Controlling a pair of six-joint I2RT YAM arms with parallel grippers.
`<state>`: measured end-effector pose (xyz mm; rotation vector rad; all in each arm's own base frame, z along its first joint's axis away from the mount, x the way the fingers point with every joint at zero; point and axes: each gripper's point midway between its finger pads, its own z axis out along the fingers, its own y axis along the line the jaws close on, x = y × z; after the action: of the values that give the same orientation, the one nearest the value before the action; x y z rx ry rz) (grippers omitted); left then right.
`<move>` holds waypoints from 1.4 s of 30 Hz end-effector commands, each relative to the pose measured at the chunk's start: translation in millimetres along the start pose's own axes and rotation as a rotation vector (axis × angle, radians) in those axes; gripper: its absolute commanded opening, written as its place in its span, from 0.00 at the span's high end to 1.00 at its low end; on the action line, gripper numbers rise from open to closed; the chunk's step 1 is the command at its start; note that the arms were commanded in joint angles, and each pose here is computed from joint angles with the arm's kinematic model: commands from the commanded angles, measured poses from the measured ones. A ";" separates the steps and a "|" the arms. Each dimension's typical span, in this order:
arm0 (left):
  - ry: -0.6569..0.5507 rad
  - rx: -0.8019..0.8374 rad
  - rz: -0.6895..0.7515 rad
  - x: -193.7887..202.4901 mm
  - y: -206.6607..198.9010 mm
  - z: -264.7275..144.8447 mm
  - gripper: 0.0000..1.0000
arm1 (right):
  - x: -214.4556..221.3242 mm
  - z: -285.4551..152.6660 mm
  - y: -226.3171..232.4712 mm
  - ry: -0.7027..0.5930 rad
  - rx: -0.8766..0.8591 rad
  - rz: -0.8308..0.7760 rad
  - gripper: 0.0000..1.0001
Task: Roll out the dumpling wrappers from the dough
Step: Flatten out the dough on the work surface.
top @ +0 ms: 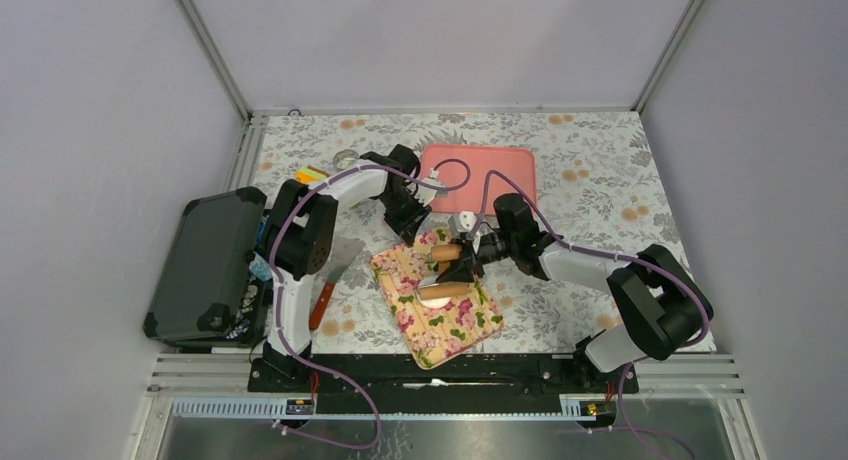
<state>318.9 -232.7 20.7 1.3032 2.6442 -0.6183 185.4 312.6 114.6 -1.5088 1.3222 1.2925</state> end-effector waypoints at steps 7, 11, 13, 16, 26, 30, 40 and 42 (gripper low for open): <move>-0.002 0.038 -0.022 1.9 -0.9 7.7 0.87 | 76.3 -1.2 33.6 0.143 -0.023 0.276 1.00; -0.010 0.047 -0.032 1.4 0.2 6.1 0.93 | 81.7 -0.8 38.3 0.147 -0.042 0.293 1.00; -0.015 0.052 -0.033 0.3 0.5 5.4 0.96 | 83.8 -0.8 40.5 0.148 -0.049 0.301 1.00; -0.009 0.069 -0.043 1.5 -0.2 5.6 1.00 | 88.4 -0.9 44.2 0.157 -0.060 0.321 1.00; -0.016 0.095 -0.060 0.7 2.0 4.5 1.00 | 96.2 -3.1 51.4 0.176 -0.078 0.336 1.00; -0.009 0.098 -0.066 1.2 2.7 5.7 1.00 | 95.5 -3.5 53.2 0.174 -0.086 0.330 1.00; 0.001 0.111 -0.081 0.9 2.7 8.0 1.00 | 62.0 -3.8 47.3 0.121 -0.098 0.258 1.00; 0.002 0.113 -0.082 0.4 2.8 8.3 1.00 | 36.8 -4.9 43.2 0.085 -0.097 0.213 1.00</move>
<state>313.9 -235.6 20.3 1.2432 2.6943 -0.7990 136.7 295.6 86.4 -1.5312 1.4387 1.5659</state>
